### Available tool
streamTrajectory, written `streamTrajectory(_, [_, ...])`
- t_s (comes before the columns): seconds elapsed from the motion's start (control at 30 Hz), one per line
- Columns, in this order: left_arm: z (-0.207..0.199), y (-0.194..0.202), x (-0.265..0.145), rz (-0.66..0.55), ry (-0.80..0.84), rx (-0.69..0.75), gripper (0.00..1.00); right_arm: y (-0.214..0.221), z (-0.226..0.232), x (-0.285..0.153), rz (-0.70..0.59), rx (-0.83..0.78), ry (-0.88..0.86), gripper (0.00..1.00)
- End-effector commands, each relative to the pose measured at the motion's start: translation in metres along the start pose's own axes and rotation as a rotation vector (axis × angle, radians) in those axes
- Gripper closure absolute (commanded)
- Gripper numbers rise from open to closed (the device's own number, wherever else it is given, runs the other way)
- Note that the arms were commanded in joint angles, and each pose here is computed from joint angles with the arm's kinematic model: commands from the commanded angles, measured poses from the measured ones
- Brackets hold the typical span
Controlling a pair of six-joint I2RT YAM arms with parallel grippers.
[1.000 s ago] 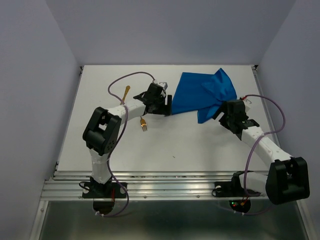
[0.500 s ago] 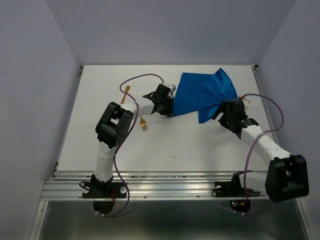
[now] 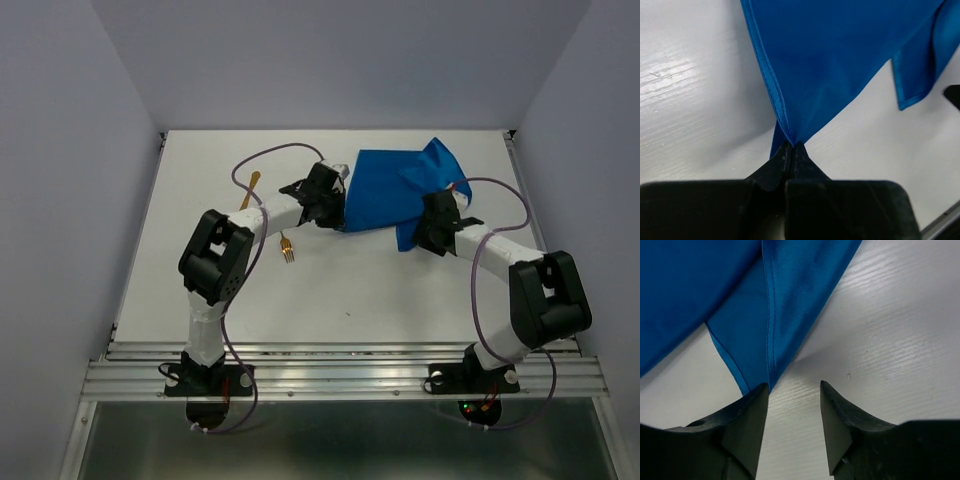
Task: Fold the napkin into a case and place the utensils inside
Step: Pick up the crumpled napkin from the corner of the board.
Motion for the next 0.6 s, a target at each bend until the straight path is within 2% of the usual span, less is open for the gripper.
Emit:
streamTrajectory(0.0, [-0.034,-0.030,-0.044,-0.102,0.105,0.005,1.00,-0.004,0.015,0.012,-0.009,0.051,-0.037,0.51])
streamTrajectory(0.17, [-0.038,-0.029,-0.047,-0.099,0.127,0.000,1.00,0.013,0.022,0.023,0.037,0.069,-0.069,0.55])
streamTrajectory(0.23, [-0.042,-0.031,-0.049,-0.102,0.146,0.003,1.00,0.016,0.017,0.028,0.031,0.076,-0.047,0.62])
streamTrajectory(0.27, [-0.044,-0.032,-0.050,-0.101,0.150,0.002,1.00,0.017,0.015,0.030,0.030,0.085,-0.035,0.68])
streamTrajectory(0.3, [-0.043,-0.032,-0.050,-0.100,0.148,0.004,1.00,0.017,0.013,0.031,0.024,0.089,-0.019,0.81])
streamTrajectory(0.33, [-0.046,-0.037,-0.053,-0.110,0.150,0.009,1.00,0.016,0.007,0.032,0.012,0.082,0.012,0.88])
streamTrajectory(0.37, [-0.043,-0.037,-0.055,-0.107,0.128,0.014,1.00,0.008,0.008,0.031,-0.009,0.083,0.019,0.99])
streamTrajectory(0.47, [-0.046,-0.052,-0.068,-0.130,0.107,0.032,1.00,-0.020,-0.001,0.024,-0.081,0.064,0.067,0.99])
streamTrajectory(0.57, [-0.046,-0.086,-0.093,-0.200,0.083,0.052,1.00,-0.080,-0.010,0.010,-0.177,0.117,0.050,0.99])
Point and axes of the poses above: each gripper's point midway between its finger pads, its own x axis out along the fingers, its own z axis along the line the jaws close on, y = z × x, the point moved 1 cm from there along -x, back along the fingers, and after that the axes turned 2 degrees about -x, right-handed, at the moved point
